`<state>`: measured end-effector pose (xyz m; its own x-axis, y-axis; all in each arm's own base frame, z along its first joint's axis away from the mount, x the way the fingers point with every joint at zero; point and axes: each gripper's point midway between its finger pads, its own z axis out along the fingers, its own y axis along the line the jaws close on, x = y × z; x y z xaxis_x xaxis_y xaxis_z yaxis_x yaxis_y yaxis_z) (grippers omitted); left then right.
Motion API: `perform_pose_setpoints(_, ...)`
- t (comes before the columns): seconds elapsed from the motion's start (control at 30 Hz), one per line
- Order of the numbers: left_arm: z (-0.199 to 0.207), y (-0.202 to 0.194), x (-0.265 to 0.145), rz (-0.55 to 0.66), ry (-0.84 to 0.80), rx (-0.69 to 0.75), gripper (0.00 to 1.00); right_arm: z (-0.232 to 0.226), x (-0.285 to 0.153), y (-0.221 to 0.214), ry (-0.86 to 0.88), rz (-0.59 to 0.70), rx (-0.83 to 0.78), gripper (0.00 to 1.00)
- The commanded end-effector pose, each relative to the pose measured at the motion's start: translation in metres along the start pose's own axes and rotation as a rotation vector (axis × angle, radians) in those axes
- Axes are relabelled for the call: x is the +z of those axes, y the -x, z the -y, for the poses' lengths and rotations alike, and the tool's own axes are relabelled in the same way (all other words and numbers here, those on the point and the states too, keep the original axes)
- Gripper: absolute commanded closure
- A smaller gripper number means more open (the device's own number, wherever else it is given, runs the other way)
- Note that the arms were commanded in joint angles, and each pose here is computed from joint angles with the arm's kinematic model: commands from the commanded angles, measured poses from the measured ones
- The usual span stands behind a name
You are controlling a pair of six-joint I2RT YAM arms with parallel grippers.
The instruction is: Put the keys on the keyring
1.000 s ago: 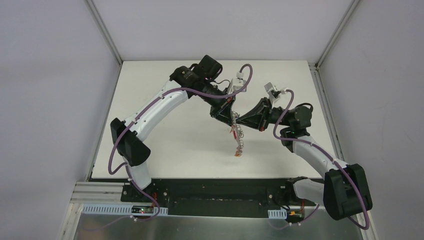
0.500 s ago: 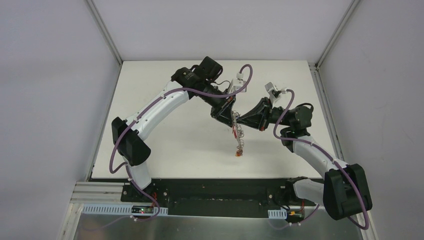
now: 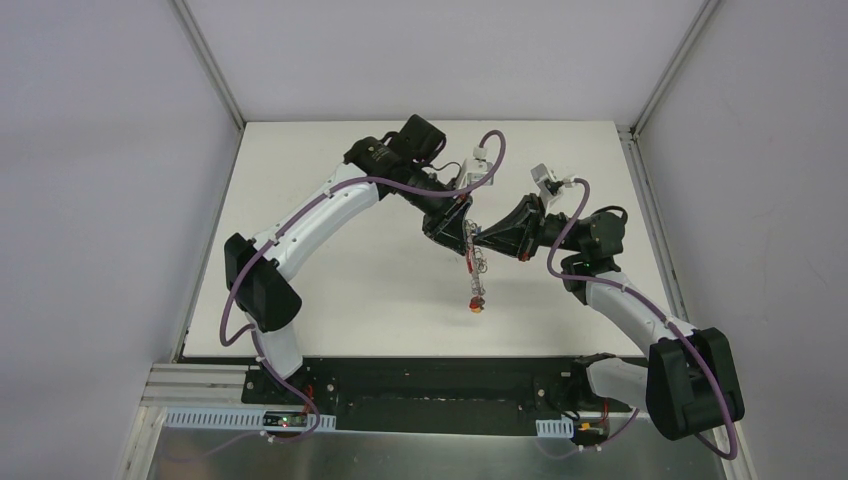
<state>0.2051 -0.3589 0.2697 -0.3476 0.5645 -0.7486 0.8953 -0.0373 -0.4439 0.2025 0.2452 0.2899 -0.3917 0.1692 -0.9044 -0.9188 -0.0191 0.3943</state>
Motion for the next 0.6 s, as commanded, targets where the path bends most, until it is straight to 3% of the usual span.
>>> perform_pose_setpoints(0.0, 0.012, 0.02, -0.019, 0.076, 0.021, 0.094, 0.76, -0.007, 0.002, 0.015, 0.018, 0.025, -0.092, 1.0)
perform_pose_setpoints(0.23, 0.023, 0.027, -0.025, 0.116, 0.006, 0.149, 0.7, -0.004, 0.002, 0.014, 0.011, 0.023, -0.083, 1.0)
perform_pose_setpoints(0.57, 0.016, 0.018, -0.014, 0.117, -0.022, 0.101, 0.69, -0.002, 0.003, 0.013, 0.009, 0.022, -0.076, 1.0)
